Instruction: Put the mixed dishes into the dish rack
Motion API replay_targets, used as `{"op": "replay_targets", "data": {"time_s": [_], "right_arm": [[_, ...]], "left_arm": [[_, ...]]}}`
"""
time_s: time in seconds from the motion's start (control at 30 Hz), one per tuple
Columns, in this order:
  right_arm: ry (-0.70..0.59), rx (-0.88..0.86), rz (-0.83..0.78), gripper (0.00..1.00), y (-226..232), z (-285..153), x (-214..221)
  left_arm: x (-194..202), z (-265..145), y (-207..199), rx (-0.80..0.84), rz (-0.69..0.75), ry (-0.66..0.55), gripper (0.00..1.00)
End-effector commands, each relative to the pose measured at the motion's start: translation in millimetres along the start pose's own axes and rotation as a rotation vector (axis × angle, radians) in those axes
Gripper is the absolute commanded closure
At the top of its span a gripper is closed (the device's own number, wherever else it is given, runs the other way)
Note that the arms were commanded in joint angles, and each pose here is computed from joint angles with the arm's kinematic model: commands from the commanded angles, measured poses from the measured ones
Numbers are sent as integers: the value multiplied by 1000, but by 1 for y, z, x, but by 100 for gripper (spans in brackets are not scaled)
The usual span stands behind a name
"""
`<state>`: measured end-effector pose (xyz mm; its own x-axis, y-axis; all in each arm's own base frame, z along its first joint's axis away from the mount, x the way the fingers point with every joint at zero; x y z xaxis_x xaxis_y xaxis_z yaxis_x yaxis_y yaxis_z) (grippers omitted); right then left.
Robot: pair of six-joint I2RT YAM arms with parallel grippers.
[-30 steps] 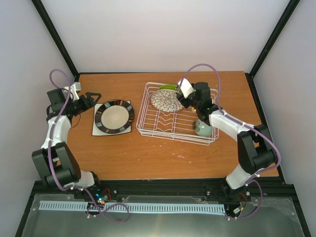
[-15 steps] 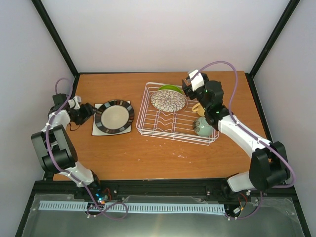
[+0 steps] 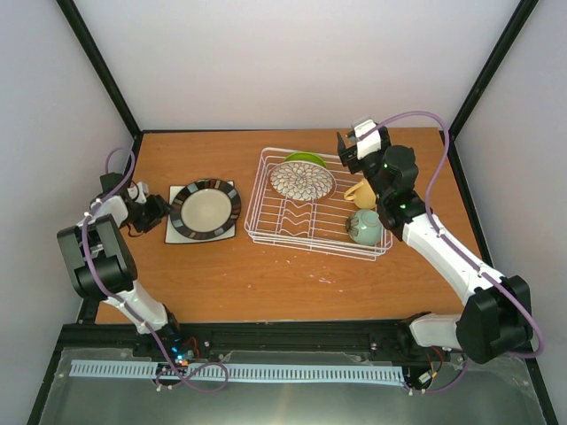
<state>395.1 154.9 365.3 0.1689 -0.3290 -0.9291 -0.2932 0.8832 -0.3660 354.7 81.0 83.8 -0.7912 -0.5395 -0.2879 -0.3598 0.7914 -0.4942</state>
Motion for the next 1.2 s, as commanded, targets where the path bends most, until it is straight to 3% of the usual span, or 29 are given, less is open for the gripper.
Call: {"op": "replay_targets", "data": {"time_s": [0.0, 0.73, 0.9, 1.17], "right_arm": [[9, 19, -2, 26, -6, -4, 3], [22, -4, 6, 26, -1, -4, 11], [27, -12, 7, 26, 1, -3, 13], [29, -29, 9, 26, 3, 0, 13]], "left_arm": [[4, 6, 5, 1, 2, 26, 39], [24, 37, -1, 167, -47, 127, 51], [13, 22, 0, 100, -15, 67, 51], [-12, -20, -6, -18, 37, -73, 44]]}}
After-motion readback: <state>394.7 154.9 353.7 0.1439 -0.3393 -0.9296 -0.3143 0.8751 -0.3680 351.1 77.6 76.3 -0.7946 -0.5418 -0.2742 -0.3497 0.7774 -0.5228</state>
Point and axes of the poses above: each gripper's point midway between its finger pads, its own z axis out along the fingers, its own y axis along the line the jaws close on, x = y × z, the point moved 2 cm from there along -z, back along the fingers, and after that the axes turned 1 degree about z, right-handed, at the moved point
